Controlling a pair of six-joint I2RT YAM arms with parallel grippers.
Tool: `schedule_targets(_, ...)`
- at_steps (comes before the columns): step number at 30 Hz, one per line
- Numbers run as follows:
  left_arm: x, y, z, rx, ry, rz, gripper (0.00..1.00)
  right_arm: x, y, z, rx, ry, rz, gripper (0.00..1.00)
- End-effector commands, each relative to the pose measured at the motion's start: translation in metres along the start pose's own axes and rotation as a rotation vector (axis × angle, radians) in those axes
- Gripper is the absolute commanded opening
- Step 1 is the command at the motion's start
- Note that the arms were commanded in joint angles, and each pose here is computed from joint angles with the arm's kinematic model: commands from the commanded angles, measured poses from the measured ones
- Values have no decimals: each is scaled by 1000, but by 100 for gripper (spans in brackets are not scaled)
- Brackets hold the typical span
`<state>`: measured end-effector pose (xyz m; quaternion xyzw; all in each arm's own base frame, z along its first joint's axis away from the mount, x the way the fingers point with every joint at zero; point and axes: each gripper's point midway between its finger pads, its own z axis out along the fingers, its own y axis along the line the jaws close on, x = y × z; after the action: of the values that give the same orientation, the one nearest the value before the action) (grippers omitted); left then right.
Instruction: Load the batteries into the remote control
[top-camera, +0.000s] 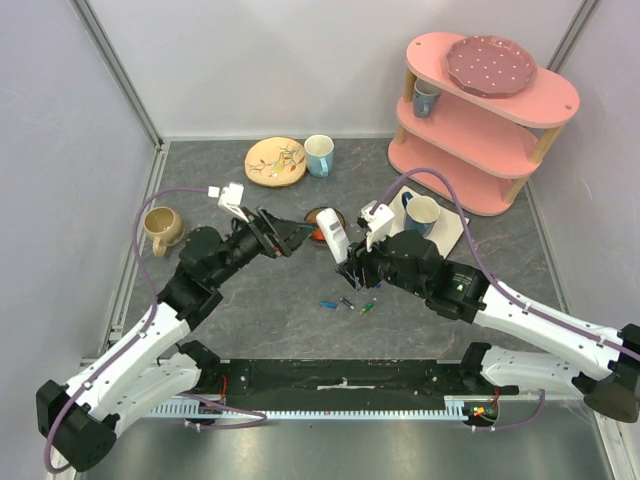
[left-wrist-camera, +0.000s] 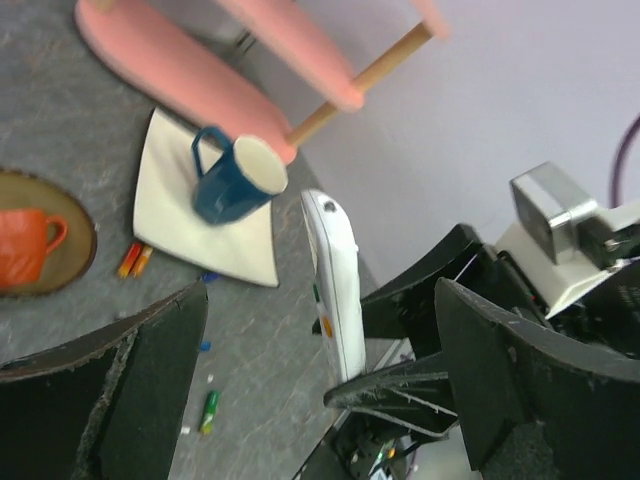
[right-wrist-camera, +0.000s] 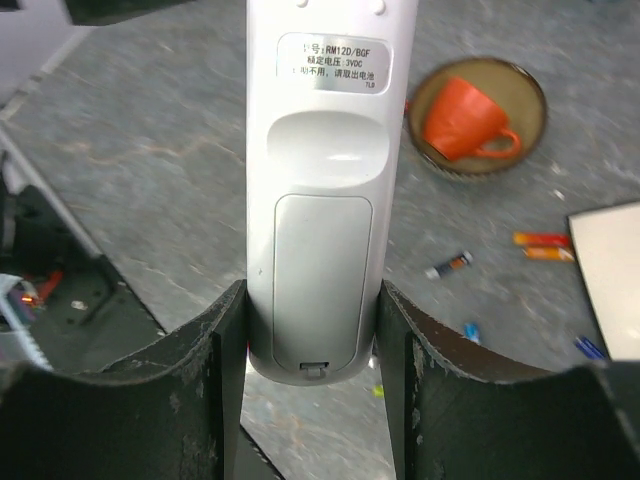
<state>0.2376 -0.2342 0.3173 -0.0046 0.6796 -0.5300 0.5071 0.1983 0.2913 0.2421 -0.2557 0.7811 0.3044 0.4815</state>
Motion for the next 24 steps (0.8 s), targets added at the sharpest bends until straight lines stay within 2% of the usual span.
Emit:
schedule_targets(1,28,25,6,-170,54,72,99,-4,-21,-3,142,16,-60,27)
schedule_targets(7,48,21,24,-146,85,42,92,-2,-10,3,129,27,-67,27)
schedule_targets(18,54,11,45,-84,100,8,76,2,-5,5,120,36,-77,27)
schedule_targets(24,59,5,53,-51,111,-15,70,4,-5,5,118,39,-79,28)
